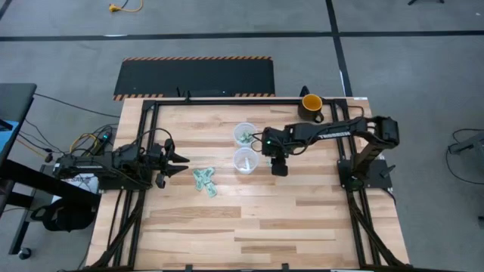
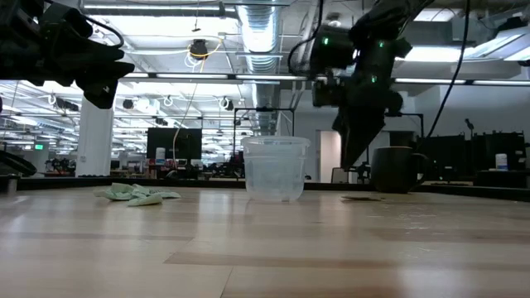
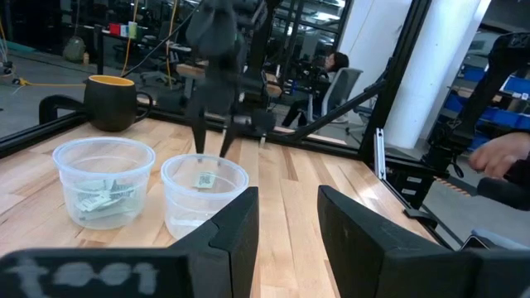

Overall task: Pick and place items into bin
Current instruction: Put the green stevia packet into the top transparent bin

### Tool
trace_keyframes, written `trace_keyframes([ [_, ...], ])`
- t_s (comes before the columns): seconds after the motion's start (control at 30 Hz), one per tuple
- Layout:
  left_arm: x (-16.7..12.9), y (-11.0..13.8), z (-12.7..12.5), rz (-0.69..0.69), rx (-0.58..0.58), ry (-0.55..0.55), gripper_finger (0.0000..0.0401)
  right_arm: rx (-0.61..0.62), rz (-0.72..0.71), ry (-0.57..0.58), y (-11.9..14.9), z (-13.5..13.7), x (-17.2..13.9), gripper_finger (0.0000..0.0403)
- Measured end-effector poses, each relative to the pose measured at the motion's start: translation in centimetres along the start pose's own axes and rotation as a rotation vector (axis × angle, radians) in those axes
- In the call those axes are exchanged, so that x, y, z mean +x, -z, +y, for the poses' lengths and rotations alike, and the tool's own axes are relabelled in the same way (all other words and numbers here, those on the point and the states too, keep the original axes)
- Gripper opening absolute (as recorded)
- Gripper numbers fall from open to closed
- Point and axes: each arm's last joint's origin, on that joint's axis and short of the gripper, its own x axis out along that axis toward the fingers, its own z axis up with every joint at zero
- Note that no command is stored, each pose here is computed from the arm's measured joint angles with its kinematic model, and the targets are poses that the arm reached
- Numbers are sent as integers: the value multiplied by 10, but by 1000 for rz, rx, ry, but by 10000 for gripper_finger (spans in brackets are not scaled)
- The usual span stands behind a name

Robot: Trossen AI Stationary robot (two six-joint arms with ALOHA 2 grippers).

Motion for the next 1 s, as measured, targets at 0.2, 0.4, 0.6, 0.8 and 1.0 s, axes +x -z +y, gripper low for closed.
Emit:
trace_keyframes([
  [0.2, 0, 0, 0, 0, 0, 0, 114, 11, 120, -20, 7, -1, 24, 184],
  [0.4, 0, 1, 1, 4, 0, -17, 114, 22, 219, -29, 10, -3, 52, 200],
  [0.6, 0, 1, 1, 6, -1, -27, 114, 23, 236, -23, 11, -4, 57, 195],
  [0.8, 0, 1, 1, 6, -1, -28, 114, 15, 156, -19, 8, -3, 43, 170],
  [1.0, 0, 1, 1, 6, -1, -28, 114, 21, 147, -24, 8, -2, 36, 123],
])
